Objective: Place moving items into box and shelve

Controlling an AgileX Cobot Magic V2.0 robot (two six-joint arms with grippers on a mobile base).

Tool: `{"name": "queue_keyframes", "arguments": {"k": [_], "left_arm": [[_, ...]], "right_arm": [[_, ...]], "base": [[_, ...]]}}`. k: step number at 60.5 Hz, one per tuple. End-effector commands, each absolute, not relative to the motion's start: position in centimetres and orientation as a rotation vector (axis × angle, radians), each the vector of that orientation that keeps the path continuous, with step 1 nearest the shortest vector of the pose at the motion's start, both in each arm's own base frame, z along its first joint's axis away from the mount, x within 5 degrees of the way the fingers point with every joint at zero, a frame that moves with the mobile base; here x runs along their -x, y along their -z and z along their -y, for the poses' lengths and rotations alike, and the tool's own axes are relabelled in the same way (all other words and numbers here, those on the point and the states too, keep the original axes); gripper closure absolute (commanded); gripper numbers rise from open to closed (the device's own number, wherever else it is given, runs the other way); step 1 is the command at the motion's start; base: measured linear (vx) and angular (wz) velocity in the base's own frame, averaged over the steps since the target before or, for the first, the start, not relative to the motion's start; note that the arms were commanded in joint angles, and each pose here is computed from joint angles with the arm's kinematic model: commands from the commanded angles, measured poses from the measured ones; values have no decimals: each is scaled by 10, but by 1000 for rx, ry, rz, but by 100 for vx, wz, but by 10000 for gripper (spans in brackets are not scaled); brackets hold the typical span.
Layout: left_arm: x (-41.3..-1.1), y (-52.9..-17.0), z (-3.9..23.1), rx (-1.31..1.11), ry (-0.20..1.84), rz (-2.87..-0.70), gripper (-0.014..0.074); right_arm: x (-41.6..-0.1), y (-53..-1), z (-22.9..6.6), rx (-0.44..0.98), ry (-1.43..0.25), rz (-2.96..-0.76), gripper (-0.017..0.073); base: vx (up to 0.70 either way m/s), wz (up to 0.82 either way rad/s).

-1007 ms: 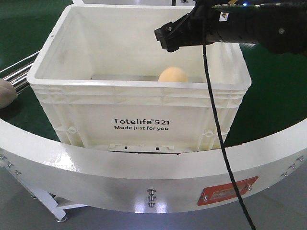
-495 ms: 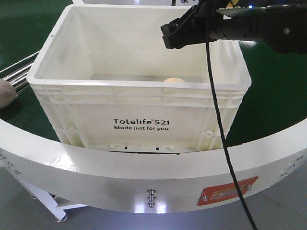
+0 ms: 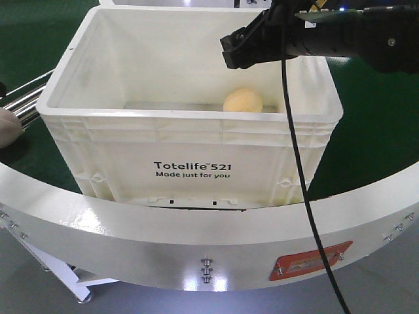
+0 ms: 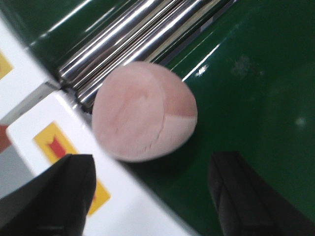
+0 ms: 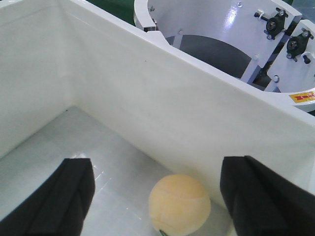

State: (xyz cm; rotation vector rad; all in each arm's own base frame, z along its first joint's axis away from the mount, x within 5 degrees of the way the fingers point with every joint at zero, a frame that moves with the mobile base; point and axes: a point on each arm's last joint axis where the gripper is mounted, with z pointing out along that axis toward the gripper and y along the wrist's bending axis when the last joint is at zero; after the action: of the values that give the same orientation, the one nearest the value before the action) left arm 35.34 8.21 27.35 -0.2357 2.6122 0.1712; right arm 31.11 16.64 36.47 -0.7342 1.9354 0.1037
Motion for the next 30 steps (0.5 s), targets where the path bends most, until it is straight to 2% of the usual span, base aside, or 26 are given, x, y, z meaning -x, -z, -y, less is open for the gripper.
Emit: {"name": "queue_keyframes", "arguments": {"k": [1,15,30], "left_arm": [[-372,-289,-86,233,-168,-2524,21],[-414,-257,-100,228,-233,-2604,0],[-427,-227,-104,229,-240,-2691,7]], "right_arm": [[-305,-396,-162,694,-112,-1798,-8],[-304,-394,-161,698,-111,-1824,-8],[-304,-392,-161,705,-106,-1847,-8]], "base": [[0,0],[0,0],[0,0]]}}
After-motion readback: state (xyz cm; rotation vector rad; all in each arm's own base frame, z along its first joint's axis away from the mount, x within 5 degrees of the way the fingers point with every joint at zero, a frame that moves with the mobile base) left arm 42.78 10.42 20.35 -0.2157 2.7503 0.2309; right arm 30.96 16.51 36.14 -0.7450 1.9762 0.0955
